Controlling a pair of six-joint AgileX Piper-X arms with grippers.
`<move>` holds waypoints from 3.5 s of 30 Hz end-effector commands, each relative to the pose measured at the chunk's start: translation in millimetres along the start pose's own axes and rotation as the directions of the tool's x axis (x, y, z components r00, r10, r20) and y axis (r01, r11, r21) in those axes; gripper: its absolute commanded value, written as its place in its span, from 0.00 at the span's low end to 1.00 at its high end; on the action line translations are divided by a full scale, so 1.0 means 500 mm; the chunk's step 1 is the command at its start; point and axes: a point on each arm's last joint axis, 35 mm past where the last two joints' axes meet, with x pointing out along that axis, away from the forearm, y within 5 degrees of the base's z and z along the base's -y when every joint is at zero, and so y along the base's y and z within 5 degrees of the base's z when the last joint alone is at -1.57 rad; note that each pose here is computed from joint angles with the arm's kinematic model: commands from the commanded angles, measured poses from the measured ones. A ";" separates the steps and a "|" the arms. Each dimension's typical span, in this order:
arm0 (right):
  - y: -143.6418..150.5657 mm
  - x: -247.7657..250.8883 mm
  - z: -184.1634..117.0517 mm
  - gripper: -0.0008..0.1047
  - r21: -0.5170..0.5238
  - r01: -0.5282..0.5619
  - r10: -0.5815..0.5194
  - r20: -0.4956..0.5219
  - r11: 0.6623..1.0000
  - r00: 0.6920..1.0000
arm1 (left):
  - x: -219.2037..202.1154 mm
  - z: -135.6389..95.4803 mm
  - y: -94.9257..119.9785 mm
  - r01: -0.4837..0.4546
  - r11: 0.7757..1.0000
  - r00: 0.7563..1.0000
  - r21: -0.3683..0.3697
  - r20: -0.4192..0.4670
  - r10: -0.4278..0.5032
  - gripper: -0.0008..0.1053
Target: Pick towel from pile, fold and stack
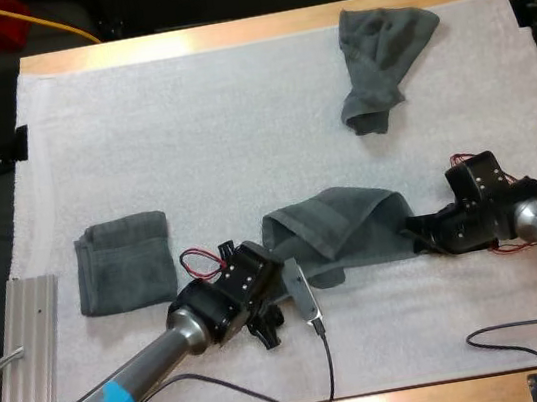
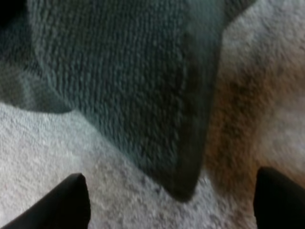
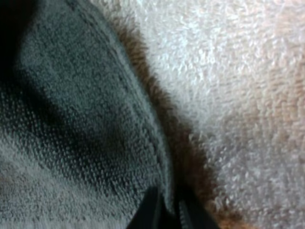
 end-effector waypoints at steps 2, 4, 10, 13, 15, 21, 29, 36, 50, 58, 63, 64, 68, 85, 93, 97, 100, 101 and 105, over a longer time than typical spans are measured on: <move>-0.001 -0.001 -0.008 0.02 -0.002 0.007 -0.007 -0.019 1.000 1.000 | 0.006 0.006 0.002 -0.021 1.000 1.000 0.006 0.008 0.021 0.66; -0.001 -0.001 -0.008 0.02 -0.002 0.007 -0.007 -0.019 1.000 1.000 | 0.012 0.006 0.001 -0.019 1.000 1.000 0.007 0.002 0.019 0.66; -0.001 -0.001 -0.008 0.02 -0.002 0.007 -0.007 -0.019 1.000 1.000 | 0.028 0.006 -0.001 -0.011 1.000 1.000 0.010 -0.017 0.012 0.41; -0.001 -0.001 -0.008 0.02 -0.002 0.007 -0.007 -0.019 1.000 1.000 | 0.034 0.005 -0.003 -0.008 1.000 1.000 0.012 -0.024 0.008 0.28; -0.001 -0.001 -0.008 0.02 -0.002 0.007 -0.007 -0.019 1.000 1.000 | 0.034 0.005 -0.003 -0.008 1.000 1.000 0.012 -0.025 0.008 0.23; -0.001 -0.001 -0.008 0.02 -0.002 0.007 -0.007 -0.019 1.000 1.000 | 0.034 0.005 -0.002 -0.019 1.000 0.999 0.012 -0.029 0.019 0.01; 0.001 -0.001 -0.008 0.02 -0.005 -0.023 0.023 -0.023 1.000 0.999 | 0.009 0.023 0.014 -0.090 0.996 0.996 0.007 -0.023 0.090 0.01; 0.019 -0.038 -0.001 0.02 -0.097 -0.060 0.065 0.054 0.994 0.996 | -0.069 0.067 0.044 -0.127 0.992 0.989 -0.018 0.069 0.128 0.01; 0.112 -0.258 0.032 0.02 -0.246 -0.031 0.135 0.418 0.969 0.899 | -0.216 0.129 0.097 -0.230 0.973 0.967 0.017 0.118 0.227 0.01; 0.151 -0.342 0.051 0.02 -0.270 -0.028 0.152 0.449 0.962 0.881 | -0.283 0.152 0.119 -0.256 0.967 0.961 0.011 0.114 0.253 0.01; 0.167 -0.381 0.053 0.02 -0.282 -0.018 0.145 0.437 0.959 0.888 | -0.323 0.153 0.130 -0.311 0.950 0.942 -0.016 0.130 0.310 0.01; 0.170 -0.390 0.052 0.02 -0.280 -0.015 0.139 0.430 0.960 0.892 | -0.335 0.150 0.131 -0.318 0.948 0.937 -0.024 0.145 0.318 0.01; 0.173 -0.406 0.045 0.02 -0.276 0.019 0.099 0.406 0.961 0.909 | -0.386 0.128 0.130 -0.341 0.939 0.917 -0.048 0.201 0.343 0.01; 0.211 -0.519 -0.006 0.02 -0.393 -0.007 0.172 0.386 0.919 0.906 | -0.494 0.035 0.104 -0.328 0.942 0.905 -0.076 0.261 0.336 0.01; 0.212 -0.542 -0.051 0.02 -0.423 -0.043 0.206 0.347 0.905 0.915 | -0.514 0.019 0.066 -0.231 0.971 0.923 -0.069 0.301 0.241 0.01; 0.220 -0.546 -0.076 0.02 -0.445 -0.066 0.222 0.307 0.893 0.925 | -0.518 0.022 0.041 -0.192 0.980 0.927 -0.046 0.320 0.197 0.01; 0.235 -0.544 -0.097 0.02 -0.478 -0.054 0.208 0.275 0.877 0.939 | -0.519 0.022 0.026 -0.169 0.985 0.932 -0.044 0.317 0.174 0.01; 0.240 -0.542 -0.105 0.02 -0.487 -0.028 0.182 0.271 0.873 0.945 | -0.519 0.020 0.022 -0.158 0.986 0.936 -0.044 0.311 0.164 0.01; 0.257 -0.537 -0.137 0.02 -0.524 0.030 0.115 0.241 0.851 0.964 | -0.517 0.011 0.006 -0.131 0.991 0.952 -0.030 0.274 0.134 0.01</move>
